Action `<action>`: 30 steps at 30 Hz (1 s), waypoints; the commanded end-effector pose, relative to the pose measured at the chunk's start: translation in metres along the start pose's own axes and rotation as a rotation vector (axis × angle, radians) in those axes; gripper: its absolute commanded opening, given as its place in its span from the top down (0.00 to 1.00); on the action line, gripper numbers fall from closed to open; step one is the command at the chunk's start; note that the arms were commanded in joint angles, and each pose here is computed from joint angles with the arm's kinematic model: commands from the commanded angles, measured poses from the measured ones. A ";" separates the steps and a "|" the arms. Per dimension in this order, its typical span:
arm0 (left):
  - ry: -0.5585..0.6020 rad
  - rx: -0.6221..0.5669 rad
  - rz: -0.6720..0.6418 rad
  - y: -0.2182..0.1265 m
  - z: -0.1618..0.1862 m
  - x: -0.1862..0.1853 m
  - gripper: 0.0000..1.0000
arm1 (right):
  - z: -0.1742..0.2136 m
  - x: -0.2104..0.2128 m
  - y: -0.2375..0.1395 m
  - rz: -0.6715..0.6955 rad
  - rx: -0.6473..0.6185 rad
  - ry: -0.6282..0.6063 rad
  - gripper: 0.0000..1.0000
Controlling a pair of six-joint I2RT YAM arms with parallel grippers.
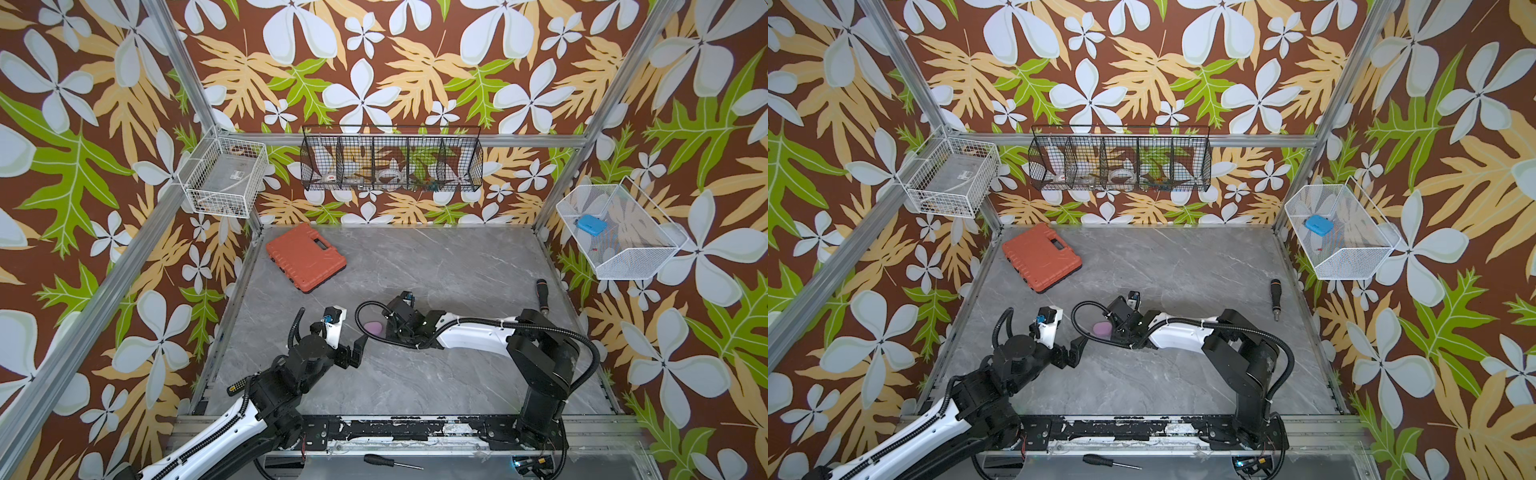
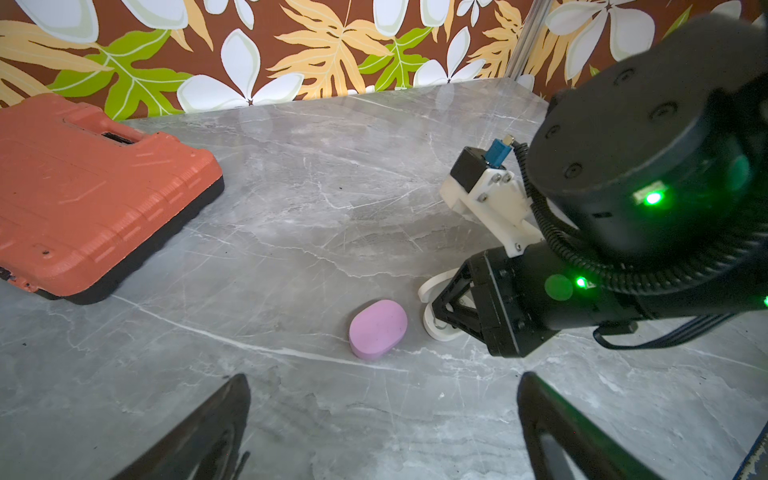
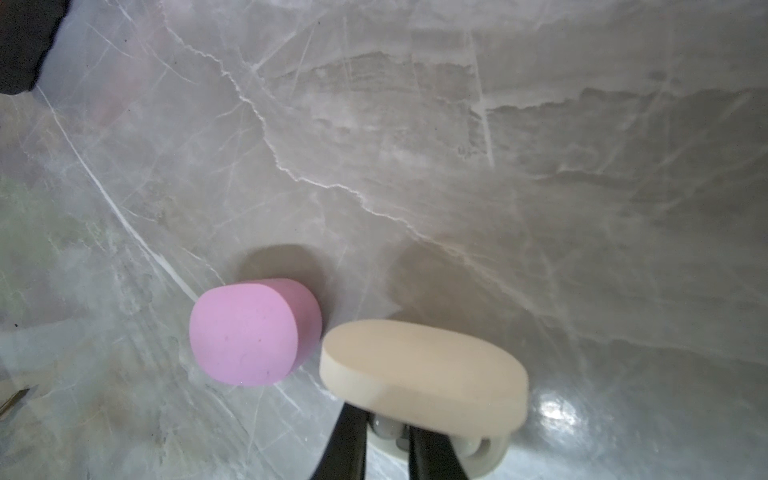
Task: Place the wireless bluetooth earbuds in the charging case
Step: 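Lower the earbud into the case slot with the right gripper and release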
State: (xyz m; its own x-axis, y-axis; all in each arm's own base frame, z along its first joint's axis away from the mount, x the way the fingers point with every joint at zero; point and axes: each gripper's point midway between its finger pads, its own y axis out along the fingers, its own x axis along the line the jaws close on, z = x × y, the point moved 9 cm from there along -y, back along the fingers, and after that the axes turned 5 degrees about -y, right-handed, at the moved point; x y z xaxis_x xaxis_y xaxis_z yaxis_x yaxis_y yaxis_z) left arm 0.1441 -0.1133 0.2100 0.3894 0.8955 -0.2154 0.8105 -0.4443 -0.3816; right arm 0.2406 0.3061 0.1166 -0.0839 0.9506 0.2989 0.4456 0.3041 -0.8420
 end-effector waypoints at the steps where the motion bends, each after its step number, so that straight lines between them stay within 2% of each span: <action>1: -0.001 -0.019 0.006 0.000 -0.003 -0.001 0.00 | 0.000 0.000 0.002 0.010 -0.009 0.001 0.84; 30: -0.003 -0.020 0.009 0.000 -0.003 -0.001 0.00 | 0.008 -0.007 0.002 0.022 0.002 0.010 0.83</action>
State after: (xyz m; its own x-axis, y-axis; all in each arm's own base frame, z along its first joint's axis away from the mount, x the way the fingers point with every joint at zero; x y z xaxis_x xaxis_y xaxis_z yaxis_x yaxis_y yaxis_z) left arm 0.1438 -0.1133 0.2100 0.3923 0.8937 -0.2176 0.8094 -0.4478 -0.3800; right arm 0.2390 0.3073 0.1141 -0.0857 0.9428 0.3222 0.4592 0.3243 -0.8270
